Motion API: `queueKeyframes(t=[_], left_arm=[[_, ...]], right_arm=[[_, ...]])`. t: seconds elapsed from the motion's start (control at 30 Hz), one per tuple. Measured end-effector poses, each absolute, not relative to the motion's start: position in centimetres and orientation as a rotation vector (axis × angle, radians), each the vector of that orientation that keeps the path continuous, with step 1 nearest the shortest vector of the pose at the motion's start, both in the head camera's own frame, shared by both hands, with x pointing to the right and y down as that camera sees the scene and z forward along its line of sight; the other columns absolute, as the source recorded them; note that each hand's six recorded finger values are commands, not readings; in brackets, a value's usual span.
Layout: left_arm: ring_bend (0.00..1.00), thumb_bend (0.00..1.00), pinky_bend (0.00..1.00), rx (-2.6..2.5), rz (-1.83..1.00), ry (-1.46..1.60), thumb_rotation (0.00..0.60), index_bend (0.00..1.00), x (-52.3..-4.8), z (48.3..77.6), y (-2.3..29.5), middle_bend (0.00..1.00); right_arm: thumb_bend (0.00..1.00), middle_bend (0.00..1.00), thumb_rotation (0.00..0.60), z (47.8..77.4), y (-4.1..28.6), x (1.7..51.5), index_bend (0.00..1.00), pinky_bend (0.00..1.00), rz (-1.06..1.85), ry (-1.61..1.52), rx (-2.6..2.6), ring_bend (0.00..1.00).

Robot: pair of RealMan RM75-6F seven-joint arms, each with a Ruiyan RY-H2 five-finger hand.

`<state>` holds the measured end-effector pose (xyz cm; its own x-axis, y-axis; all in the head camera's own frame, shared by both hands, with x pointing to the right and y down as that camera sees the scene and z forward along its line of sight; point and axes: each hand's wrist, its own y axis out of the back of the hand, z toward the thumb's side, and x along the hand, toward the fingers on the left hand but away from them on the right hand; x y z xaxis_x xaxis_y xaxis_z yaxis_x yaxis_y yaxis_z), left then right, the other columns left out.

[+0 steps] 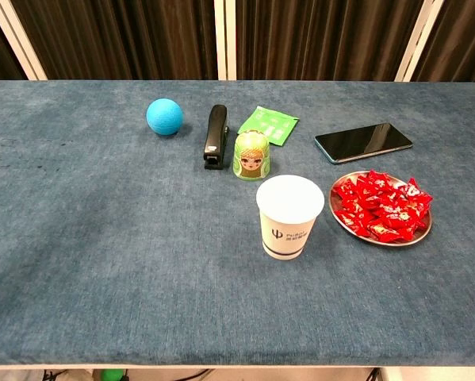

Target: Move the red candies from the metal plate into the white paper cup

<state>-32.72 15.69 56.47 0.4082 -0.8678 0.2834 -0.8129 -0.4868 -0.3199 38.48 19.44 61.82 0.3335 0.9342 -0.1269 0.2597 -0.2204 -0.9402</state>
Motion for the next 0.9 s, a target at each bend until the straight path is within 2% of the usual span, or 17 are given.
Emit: queueKeyframes(t=[0.47, 0.9], left_arm=[[0.15, 0.09, 0.28, -2.415, -0.714, 1.544, 0.600, 0.17, -34.4, 56.5, 15.5, 0.20], [0.15, 0.09, 0.28, -2.333, -0.801, 1.491, 0.600, 0.17, -35.8, 56.4, 16.1, 0.19]], right_arm=[[0.31, 0.00, 0.600, 63.9, 18.9, 42.3, 0.00, 0.00, 1.031, -1.104, -1.638, 0.00], [0.26, 0.00, 0.600, 63.6, 19.1, 41.0, 0.00, 0.00, 1.024, -1.051, -1.651, 0.00]])
